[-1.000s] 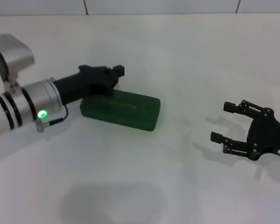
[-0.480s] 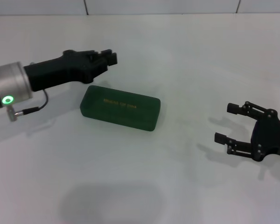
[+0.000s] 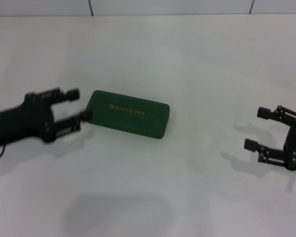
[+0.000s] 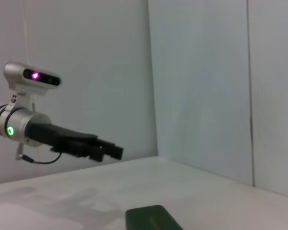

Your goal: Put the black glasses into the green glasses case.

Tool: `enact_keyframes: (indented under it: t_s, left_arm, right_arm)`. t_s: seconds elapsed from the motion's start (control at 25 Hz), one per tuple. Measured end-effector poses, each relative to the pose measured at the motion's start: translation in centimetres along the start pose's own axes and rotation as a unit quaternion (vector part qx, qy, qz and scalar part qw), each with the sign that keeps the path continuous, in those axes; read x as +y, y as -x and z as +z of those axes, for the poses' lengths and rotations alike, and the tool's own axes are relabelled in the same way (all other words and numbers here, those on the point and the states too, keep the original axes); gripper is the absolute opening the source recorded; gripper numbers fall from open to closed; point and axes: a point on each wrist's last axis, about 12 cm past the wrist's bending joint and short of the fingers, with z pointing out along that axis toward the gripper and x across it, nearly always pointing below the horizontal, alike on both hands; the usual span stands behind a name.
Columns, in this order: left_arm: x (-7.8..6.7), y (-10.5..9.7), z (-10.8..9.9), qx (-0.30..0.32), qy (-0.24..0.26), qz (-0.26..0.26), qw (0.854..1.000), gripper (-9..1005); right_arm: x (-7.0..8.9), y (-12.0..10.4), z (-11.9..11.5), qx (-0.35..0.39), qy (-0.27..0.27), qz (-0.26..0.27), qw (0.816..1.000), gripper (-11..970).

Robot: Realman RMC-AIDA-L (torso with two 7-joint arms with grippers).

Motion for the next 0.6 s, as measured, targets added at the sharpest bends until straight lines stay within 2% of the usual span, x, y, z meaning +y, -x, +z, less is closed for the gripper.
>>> enact_keyframes:
  t_s: [0.12,0.28,0.44,0.6]
  left_arm:
    - [-1.4,-1.3,-2.0,0.017,-0.016,-0.004,1.0,567]
    - [-3.1,-2.9,-3.4,0.041,-0.037,-0.012,0.998,781]
    - [-4.6,-4.4,-3.7,0.051,-0.043,0.009,0.998,812]
    - [-5.2,-5.1,-3.6,0.061,-0.05,0.022,0.997,843]
  right_arm:
    - [0.5,-0.1,-0.4,0.008,0.021,-0.002,1.0,811]
    - [1.3,-0.7,-0.8,0.013,0.03,0.002,0.999,811]
    - [2.2,-1.3,-0.8,0.012,0.028,0.006,1.0,811]
    - [3.0,-1.8,-0.3,0.025,0.047,0.002,0.999,811]
